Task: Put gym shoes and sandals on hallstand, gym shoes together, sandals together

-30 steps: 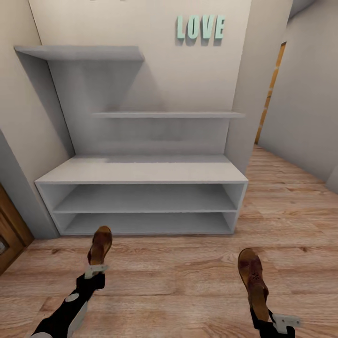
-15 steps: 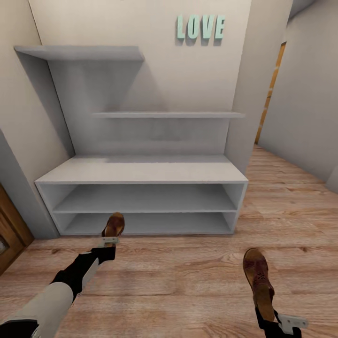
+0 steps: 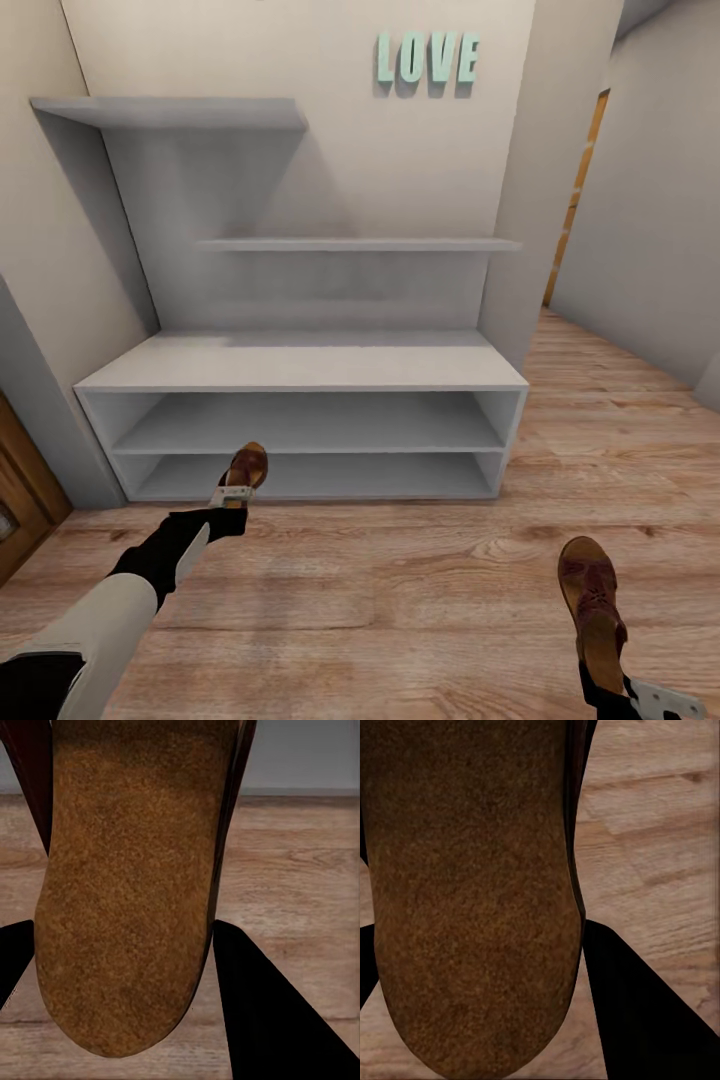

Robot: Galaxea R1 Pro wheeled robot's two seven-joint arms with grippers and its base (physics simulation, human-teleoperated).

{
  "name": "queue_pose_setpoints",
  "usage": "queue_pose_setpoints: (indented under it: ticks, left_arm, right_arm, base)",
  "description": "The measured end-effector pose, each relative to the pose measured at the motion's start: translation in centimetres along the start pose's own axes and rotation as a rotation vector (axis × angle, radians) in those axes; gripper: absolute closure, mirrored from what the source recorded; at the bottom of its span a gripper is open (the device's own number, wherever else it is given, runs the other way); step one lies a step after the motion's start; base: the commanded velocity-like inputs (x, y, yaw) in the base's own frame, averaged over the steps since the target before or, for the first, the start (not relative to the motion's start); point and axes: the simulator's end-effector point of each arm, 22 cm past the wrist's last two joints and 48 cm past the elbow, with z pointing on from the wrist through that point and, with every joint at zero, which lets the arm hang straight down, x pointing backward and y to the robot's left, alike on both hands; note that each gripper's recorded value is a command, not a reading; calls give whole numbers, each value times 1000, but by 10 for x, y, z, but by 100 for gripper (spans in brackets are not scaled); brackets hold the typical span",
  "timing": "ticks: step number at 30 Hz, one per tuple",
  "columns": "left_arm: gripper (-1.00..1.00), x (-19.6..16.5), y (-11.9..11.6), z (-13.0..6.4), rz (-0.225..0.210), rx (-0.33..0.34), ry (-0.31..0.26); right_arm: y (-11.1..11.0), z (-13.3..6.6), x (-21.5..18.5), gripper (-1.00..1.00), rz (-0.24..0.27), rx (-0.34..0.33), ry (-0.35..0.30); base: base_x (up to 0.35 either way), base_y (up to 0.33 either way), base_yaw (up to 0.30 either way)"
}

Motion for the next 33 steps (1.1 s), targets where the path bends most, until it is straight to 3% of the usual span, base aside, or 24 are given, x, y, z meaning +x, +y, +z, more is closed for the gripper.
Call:
queue_pose_setpoints:
  ticks: [5,8,12,33]
  left_arm:
    - [100,-21,2,-6,16,-4,-38]
    - [100,-32,-1,-11,13,-5,1]
    - [100,-39,-4,-7,19,-7,1]
    - [100,22,1,41,19,-14,115]
  right_arm:
    - [0,0,1,100,5,2,4]
    - [0,0,4,100,9,4,7]
    - [-1,1,13,100,2,7,27]
    - [-7,0,64,100,-36,18,135]
  base:
    - [0,0,0]
    - [0,0,0]
    - [0,0,0]
    - [0,0,0]
